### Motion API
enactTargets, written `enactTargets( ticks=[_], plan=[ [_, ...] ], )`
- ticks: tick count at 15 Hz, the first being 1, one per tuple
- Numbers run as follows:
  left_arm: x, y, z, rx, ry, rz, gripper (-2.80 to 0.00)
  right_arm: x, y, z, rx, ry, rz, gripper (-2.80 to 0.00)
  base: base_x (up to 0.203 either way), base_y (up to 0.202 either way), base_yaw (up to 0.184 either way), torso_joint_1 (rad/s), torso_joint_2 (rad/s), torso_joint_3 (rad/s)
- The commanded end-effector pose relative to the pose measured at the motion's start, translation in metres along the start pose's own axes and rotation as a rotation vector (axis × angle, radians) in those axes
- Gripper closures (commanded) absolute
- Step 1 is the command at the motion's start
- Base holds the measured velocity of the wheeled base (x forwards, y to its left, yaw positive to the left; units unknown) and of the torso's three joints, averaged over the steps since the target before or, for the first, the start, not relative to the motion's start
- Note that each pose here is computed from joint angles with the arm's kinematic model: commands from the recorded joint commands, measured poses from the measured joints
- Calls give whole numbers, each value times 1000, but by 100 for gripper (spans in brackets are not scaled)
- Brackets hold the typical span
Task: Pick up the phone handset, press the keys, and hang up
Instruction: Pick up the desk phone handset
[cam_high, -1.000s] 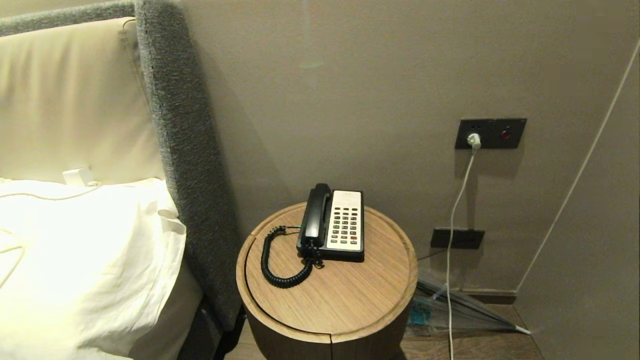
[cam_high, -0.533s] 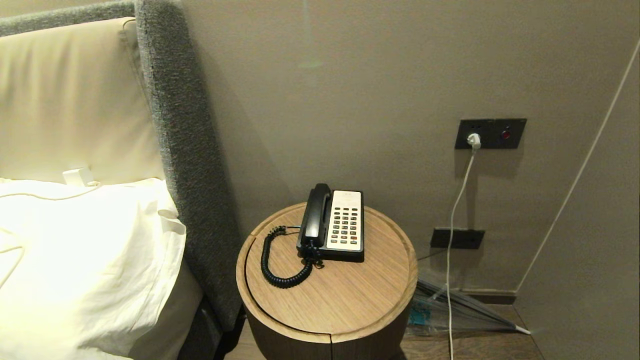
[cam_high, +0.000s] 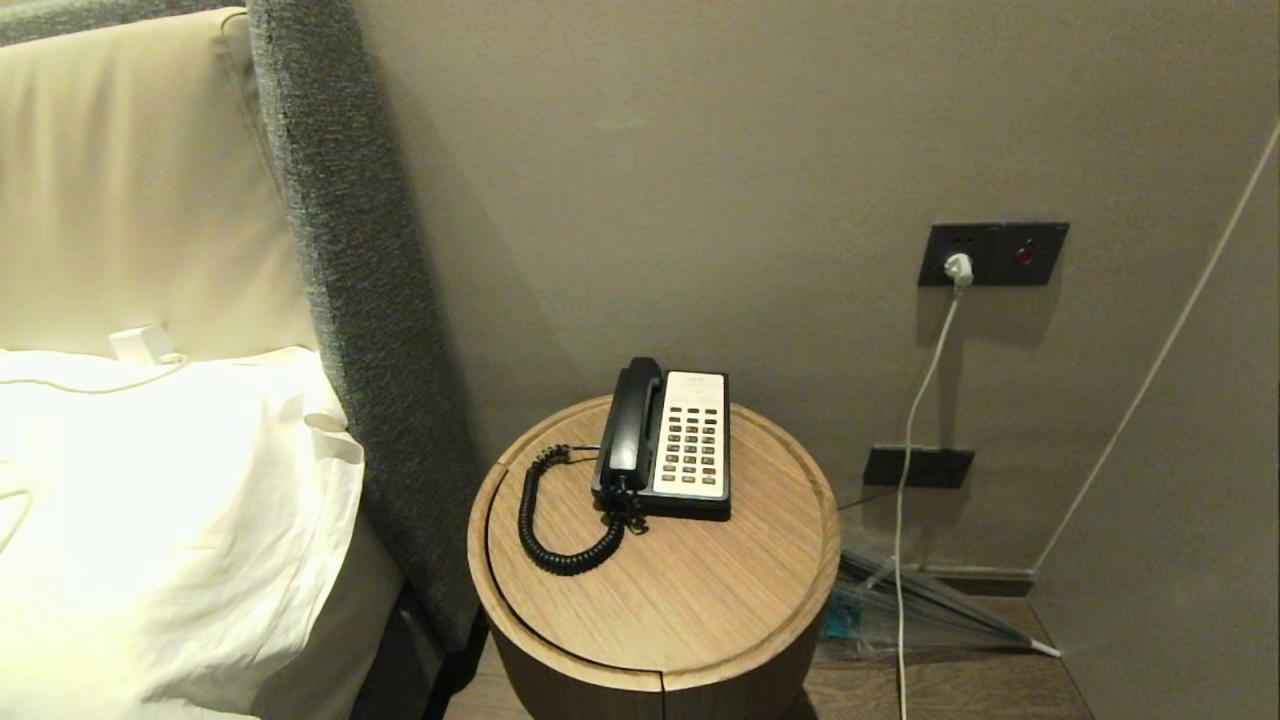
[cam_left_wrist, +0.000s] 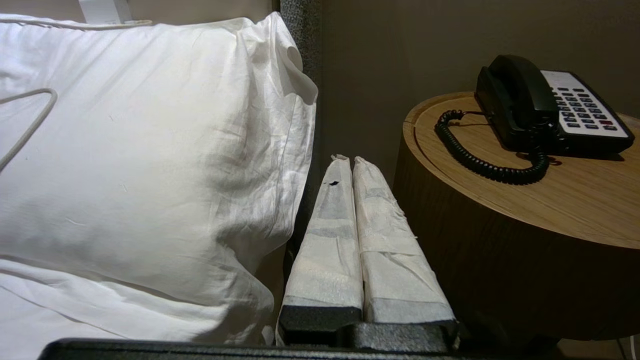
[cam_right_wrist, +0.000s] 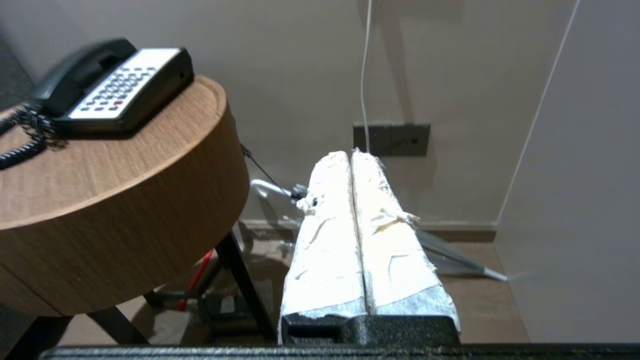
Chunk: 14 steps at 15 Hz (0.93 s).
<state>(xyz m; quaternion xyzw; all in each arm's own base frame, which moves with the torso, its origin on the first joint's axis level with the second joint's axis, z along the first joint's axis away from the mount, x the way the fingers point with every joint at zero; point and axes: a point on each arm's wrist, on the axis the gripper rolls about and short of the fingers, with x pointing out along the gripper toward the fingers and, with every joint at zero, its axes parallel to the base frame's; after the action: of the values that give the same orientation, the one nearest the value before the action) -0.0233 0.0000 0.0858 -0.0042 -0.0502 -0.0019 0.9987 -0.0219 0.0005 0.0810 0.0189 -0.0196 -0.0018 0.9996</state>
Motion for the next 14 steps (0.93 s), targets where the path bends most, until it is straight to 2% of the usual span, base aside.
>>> enactTargets(
  ticks=[1,14],
  plan=[
    [2,0,-11,-1,39,1,0,1,0,-6,0,21,-1,0,0,0,0,6,-2,-178],
    [2,0,-11,-2,39,0,0,1,0,-6,0,21,-1,0,0,0,0,2,3,-197]
  ],
)
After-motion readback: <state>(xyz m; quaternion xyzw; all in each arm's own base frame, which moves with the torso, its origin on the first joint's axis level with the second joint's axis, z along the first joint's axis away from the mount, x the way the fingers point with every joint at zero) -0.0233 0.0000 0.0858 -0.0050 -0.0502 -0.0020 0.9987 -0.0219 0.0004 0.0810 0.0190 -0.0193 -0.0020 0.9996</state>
